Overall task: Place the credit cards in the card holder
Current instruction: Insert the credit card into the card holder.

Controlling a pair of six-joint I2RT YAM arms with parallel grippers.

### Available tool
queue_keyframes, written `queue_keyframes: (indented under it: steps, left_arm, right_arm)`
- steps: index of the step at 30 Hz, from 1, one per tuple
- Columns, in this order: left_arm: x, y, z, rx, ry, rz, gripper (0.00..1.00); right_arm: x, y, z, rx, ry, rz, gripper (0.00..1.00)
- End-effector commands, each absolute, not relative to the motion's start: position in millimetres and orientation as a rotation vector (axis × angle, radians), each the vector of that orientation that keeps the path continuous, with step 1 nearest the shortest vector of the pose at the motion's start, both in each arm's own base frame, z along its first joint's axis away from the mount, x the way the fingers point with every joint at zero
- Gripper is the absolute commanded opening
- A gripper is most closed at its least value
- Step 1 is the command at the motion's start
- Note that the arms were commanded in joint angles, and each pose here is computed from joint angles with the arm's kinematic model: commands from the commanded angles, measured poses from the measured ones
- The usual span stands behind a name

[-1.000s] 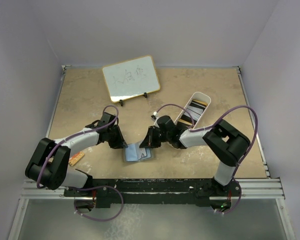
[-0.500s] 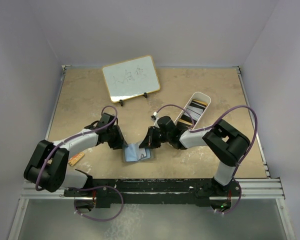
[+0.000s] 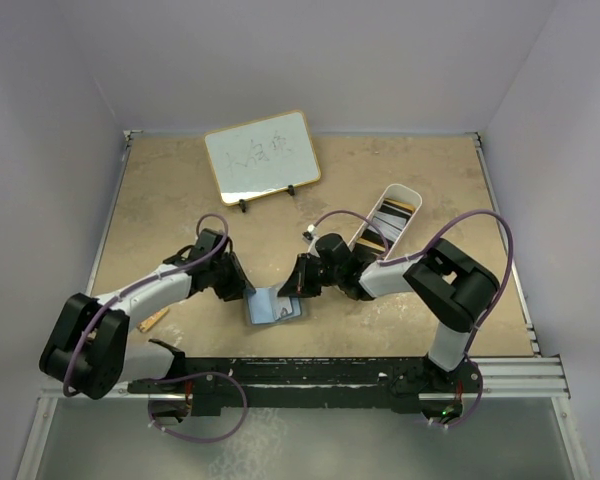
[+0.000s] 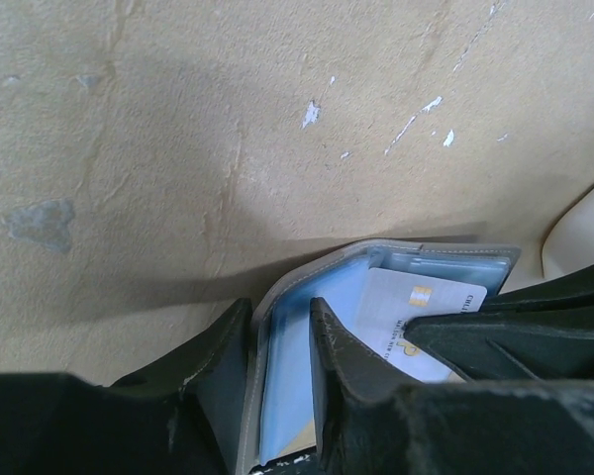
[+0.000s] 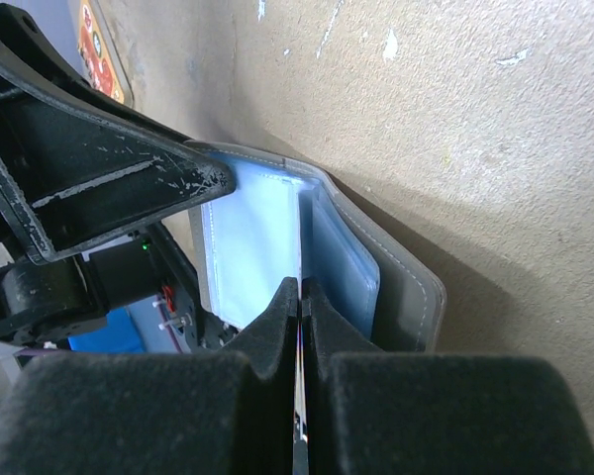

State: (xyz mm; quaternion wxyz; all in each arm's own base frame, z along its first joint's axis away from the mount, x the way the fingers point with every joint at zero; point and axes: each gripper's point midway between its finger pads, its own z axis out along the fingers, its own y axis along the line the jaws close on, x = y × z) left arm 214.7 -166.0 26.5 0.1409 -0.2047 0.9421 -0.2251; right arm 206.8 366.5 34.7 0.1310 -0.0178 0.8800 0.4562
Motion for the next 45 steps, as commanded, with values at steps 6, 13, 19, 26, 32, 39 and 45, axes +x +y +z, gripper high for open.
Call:
queue_keyframes:
  steps: [6, 13, 19, 26, 32, 39, 45]
  left_arm:
    - [217.6, -160.4, 33.1, -0.665, 2.655, -0.630, 0.28]
    - [220.8, -159.3, 41.9, -0.680, 2.616, -0.641, 0.23]
    - [222.6, -159.0, 54.7, -0.665, 2.581, -0.660, 0.26]
    - [217.9, -159.1, 54.5, -0.664, 2.567, -0.686, 0.04]
    - [215.2, -162.3, 40.0, -0.657, 2.594, -0.700, 0.00]
    - [215.5, -158.8, 28.5, -0.663, 2.608, -0.663, 0.00]
    - [214.2, -160.0, 22.9, -0.666, 2.619, -0.668, 0.00]
  right_arm:
    - [203.1, 362.3, 21.6, -0.039, 2.591, 1.282, 0.00]
    - [200.7, 352.0, 11.0, -0.016, 2.631, 1.207, 0.00]
    - [201.5, 343.0, 4.9, 0.000, 2.658, 1.127, 0.00]
    - [201.5, 341.7, 8.4, 0.001, 2.652, 1.125, 0.00]
    - [200.3, 352.0, 27.2, -0.003, 2.587, 1.247, 0.00]
    - [198.9, 355.9, 36.5, 0.003, 2.555, 1.310, 0.00]
    - [198.8, 359.7, 37.8, 0.010, 2.536, 1.353, 0.00]
